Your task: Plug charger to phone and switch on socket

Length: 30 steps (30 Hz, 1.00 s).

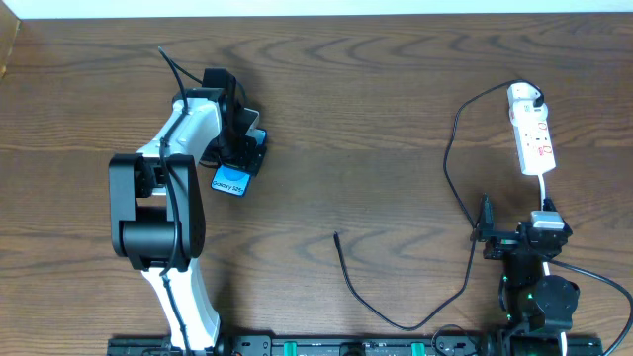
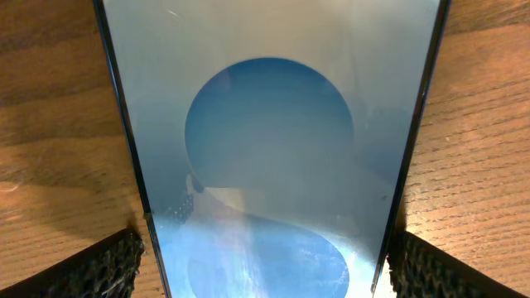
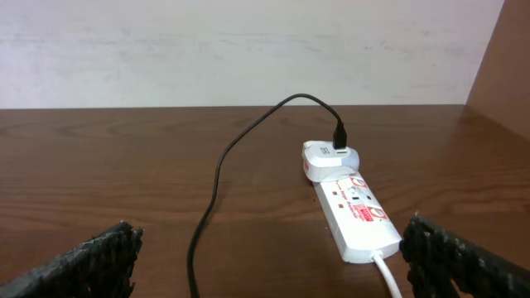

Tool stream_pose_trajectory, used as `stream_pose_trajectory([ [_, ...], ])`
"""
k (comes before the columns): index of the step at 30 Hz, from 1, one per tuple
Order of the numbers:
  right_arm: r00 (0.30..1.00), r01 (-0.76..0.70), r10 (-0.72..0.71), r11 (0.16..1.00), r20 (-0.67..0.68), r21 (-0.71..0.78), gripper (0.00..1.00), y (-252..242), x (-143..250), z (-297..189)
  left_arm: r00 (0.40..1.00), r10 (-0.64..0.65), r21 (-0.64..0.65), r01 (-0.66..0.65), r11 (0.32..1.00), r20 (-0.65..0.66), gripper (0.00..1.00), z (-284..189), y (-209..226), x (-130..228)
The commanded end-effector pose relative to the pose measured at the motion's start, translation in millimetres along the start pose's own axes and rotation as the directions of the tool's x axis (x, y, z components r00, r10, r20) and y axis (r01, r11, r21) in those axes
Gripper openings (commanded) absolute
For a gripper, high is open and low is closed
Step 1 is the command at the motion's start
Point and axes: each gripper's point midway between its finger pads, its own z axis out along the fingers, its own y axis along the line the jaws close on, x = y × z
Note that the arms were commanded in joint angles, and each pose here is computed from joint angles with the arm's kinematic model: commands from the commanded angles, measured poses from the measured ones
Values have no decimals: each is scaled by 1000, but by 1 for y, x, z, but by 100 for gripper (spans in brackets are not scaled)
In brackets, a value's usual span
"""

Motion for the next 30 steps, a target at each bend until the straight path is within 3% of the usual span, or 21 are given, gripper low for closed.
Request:
stream_pose_trajectory([
  [1,1000,8,-8,1000,0,-7,99,2,0,0,996,-3,40,6,999,-92,95,28,-6,22],
  [10,1000,8,-8,1000,0,-7,99,2,0,0,996,-2,40,6,999,-92,95,28,-7,22],
  [13,1000,8,-8,1000,-6,-7,99,2,2,0,996,-2,40,6,999,-91,87,28,-6,22],
  [30,1000,8,-8,1000,-6,-7,99,2,2,0,996,-2,39,6,999,-89,80,28,-6,22],
])
